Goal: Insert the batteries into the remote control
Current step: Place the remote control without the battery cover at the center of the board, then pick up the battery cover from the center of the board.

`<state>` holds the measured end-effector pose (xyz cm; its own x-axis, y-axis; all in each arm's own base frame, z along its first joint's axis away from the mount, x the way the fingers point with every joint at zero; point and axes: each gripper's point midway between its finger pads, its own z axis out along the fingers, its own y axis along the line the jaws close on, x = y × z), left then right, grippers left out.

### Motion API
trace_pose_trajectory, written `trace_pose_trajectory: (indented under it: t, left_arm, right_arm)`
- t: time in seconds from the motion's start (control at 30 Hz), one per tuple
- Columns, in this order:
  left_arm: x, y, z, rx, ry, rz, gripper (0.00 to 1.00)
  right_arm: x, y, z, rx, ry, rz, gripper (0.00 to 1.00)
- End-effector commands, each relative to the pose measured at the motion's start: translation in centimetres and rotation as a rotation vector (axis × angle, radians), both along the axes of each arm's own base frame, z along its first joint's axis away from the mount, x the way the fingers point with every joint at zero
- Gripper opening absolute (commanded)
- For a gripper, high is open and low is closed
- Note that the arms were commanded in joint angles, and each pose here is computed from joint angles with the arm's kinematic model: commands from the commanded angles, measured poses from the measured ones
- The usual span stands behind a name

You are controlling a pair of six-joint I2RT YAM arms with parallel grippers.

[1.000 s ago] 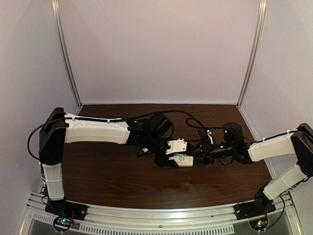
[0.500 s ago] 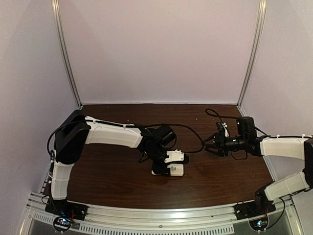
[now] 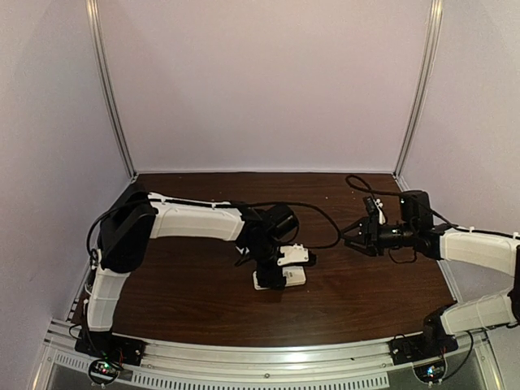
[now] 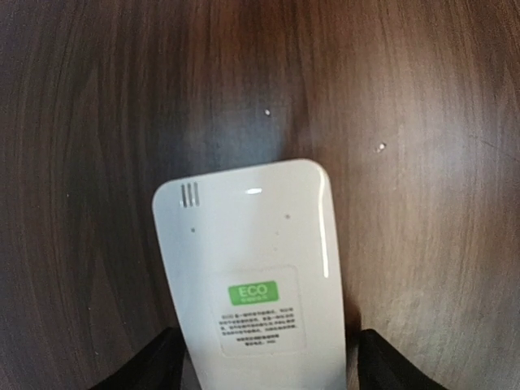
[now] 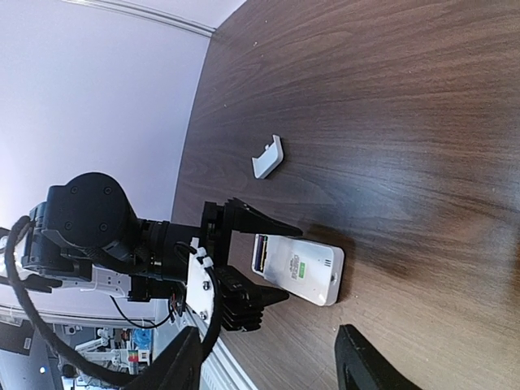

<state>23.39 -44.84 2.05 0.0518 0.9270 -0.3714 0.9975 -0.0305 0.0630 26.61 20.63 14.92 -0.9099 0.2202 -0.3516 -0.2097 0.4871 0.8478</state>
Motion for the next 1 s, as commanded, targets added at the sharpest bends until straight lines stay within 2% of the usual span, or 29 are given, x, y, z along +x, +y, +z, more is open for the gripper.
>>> trace_pose_trajectory:
  t: [0.0,0.17,0.3,0.4,0.47,0.6,0.97]
  left_arm:
    - [0.9,-0.6,2.2,-0.017,-0.022,0.024,0.78]
    - [2.7,-0.8,7.6,-0.118,-0.071,0.088,0.80]
    - [6.4,1.8,11.2,-0.230,-0.085,0.278,0.79]
    - [9.0,5.3,10.9,-0.279,-0.006,0.468,0.73]
    - [10.4,7.4,9.7,-0.288,0.059,0.571,0.62]
    - [11.3,9.5,7.3,-0.262,0.093,0.674,0.50]
    - [11.8,8.2,4.1,-0.222,0.155,0.675,0.44]
  right_arm:
    - [1.0,0.0,2.8,0.009,-0.084,-0.004,0.58]
    - [1.7,-0.1,5.9,0.006,-0.186,-0.017,0.59]
    - [1.7,-0.7,7.2,-0.032,-0.259,-0.036,0.59]
    - [1.6,-0.9,7.0,-0.046,-0.270,-0.039,0.59]
    - [1.3,-0.8,6.8,-0.043,-0.280,-0.036,0.59]
    - [0.9,-0.9,6.6,-0.069,-0.309,-0.029,0.59]
    - [0.4,-1.0,5.9,-0.157,-0.370,-0.029,0.61]
